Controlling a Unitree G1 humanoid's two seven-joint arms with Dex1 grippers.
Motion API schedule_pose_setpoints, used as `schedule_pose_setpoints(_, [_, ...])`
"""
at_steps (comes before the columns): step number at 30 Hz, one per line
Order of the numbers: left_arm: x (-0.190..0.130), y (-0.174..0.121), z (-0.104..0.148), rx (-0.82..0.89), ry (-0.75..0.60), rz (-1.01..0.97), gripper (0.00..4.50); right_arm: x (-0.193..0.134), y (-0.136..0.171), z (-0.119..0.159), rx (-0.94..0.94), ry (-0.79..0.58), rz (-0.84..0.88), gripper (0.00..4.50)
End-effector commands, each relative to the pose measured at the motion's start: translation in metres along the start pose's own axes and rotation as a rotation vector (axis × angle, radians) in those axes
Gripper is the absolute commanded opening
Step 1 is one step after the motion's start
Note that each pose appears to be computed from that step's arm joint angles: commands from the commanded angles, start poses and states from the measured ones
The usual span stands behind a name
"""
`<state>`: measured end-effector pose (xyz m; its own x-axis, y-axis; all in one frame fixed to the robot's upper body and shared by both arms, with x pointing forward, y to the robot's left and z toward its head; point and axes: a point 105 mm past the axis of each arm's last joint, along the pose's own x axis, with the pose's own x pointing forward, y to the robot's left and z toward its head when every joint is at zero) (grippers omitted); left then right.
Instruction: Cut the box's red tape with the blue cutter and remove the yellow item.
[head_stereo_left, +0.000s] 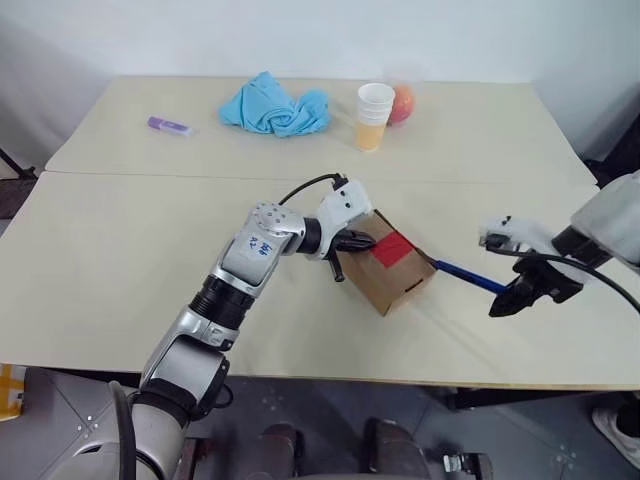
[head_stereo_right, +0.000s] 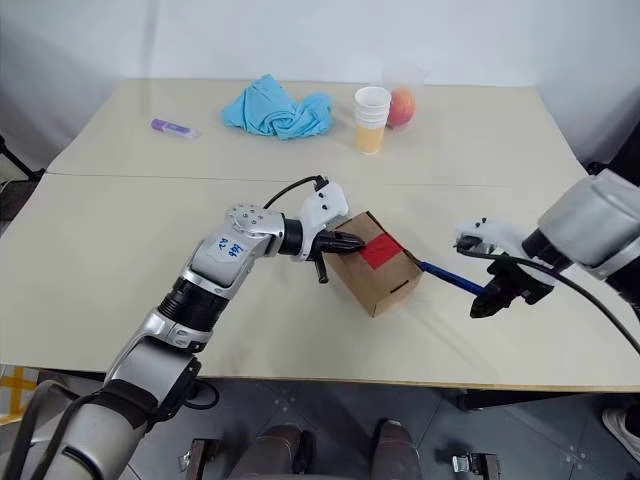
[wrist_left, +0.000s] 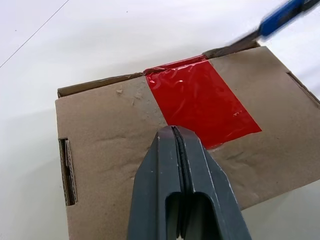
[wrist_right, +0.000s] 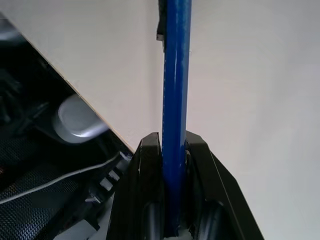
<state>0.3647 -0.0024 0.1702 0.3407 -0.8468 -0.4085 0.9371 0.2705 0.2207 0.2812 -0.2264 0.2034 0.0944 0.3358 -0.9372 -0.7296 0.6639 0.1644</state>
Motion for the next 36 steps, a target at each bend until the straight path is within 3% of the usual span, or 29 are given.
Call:
schedule_pose_setpoints(1, [0.005,-0.006,-0.027,-0.078,0.067,-0.021,0.00,-0.036,0.005,0.017,-0.031,-0.160,-0.003,0.17])
schedule_pose_setpoints(6, [-0.005,0.006,0.006,-0.059,-0.114,-0.028,0.00,-0.077,-0.008,0.003,0.056,-0.367,-0.060,0.17])
schedule_pose_setpoints(12, [-0.051,0.020,0.038,0.114,-0.309,-0.087,0.00,-0.039,-0.070,-0.026,0.013,-0.579,-0.273,0.17])
schedule_pose_setpoints(16, [-0.085,0.031,0.021,0.145,-0.255,-0.101,0.00,-0.013,-0.093,-0.037,-0.050,-0.712,-0.425,0.17])
schedule_pose_setpoints(20, [-0.115,0.040,-0.008,0.105,-0.167,-0.064,0.00,-0.002,-0.115,-0.048,0.010,-0.810,-0.551,0.17])
schedule_pose_setpoints(24, [-0.134,0.035,-0.040,0.049,-0.077,-0.043,0.00,0.010,-0.130,-0.063,0.086,-0.790,-0.595,0.17])
schedule_pose_setpoints(28, [-0.137,0.022,-0.057,0.011,-0.048,-0.049,0.00,0.014,-0.131,-0.075,0.164,-0.774,-0.531,0.17])
schedule_pose_setpoints(29, [-0.136,0.016,-0.062,-0.005,-0.041,-0.054,0.00,0.009,-0.133,-0.079,0.177,-0.780,-0.547,0.88])
schedule_pose_setpoints(32, [-0.135,0.006,-0.068,-0.032,-0.035,-0.056,0.00,-0.001,-0.134,-0.082,0.164,-0.791,-0.556,1.71])
schedule_pose_setpoints(36, [-0.132,-0.005,-0.073,-0.077,-0.035,-0.049,0.00,-0.029,-0.106,-0.063,0.033,-0.920,-0.401,3.06])
